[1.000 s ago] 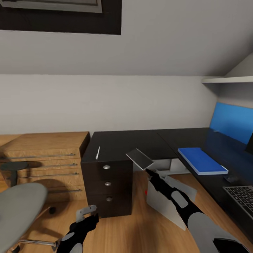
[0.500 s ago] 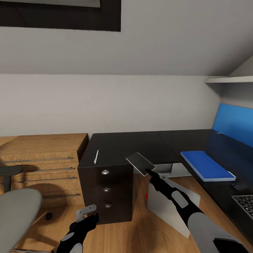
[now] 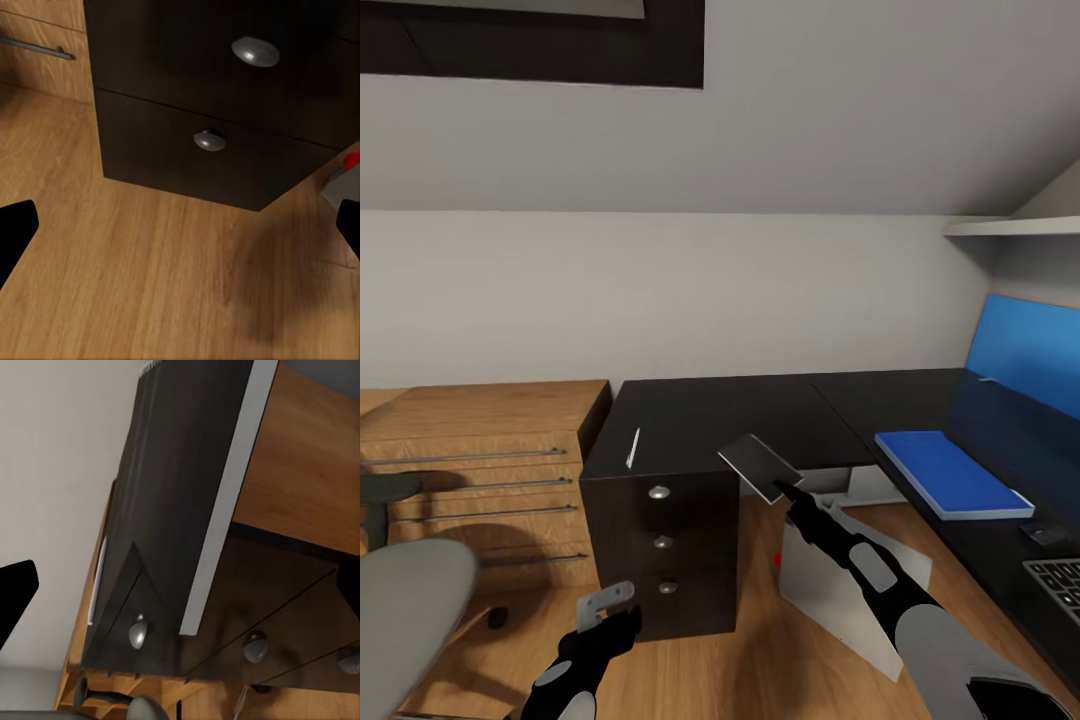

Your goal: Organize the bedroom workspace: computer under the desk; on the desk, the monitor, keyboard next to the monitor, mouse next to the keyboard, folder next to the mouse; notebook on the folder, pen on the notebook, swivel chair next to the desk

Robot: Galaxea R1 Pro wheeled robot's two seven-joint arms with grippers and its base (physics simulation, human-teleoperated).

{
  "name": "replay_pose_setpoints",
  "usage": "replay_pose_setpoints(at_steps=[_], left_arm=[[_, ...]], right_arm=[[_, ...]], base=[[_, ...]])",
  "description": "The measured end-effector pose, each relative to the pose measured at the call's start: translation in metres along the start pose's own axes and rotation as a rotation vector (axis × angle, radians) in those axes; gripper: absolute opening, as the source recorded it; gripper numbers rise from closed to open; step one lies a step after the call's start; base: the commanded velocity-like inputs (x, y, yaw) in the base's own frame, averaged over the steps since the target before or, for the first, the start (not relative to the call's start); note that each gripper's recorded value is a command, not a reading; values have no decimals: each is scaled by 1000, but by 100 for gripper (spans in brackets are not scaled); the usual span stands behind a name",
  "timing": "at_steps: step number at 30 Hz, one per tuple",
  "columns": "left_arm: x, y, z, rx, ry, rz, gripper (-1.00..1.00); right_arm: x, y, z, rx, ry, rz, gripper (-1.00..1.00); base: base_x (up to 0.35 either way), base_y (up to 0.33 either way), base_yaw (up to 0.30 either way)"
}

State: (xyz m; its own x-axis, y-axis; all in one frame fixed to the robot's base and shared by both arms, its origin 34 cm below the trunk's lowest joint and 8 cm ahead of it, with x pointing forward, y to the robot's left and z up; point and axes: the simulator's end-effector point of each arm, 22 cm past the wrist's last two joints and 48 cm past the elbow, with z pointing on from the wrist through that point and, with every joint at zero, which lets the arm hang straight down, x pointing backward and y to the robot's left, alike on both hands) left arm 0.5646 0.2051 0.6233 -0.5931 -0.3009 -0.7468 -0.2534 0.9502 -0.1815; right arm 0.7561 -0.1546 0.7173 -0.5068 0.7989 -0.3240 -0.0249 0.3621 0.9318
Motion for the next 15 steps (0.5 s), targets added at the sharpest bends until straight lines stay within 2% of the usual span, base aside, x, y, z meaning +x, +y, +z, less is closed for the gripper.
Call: replay_pose_setpoints(at_steps=[4, 15], left_arm=[[-3, -3, -2, 7, -6, -3, 100], [14, 0, 9, 12, -9, -6, 100]], right_arm=[[0, 0, 0, 1, -1, 0, 100], [8, -21, 0, 1, -2, -1, 100]], base=[[11, 0, 0], [2, 0, 0]])
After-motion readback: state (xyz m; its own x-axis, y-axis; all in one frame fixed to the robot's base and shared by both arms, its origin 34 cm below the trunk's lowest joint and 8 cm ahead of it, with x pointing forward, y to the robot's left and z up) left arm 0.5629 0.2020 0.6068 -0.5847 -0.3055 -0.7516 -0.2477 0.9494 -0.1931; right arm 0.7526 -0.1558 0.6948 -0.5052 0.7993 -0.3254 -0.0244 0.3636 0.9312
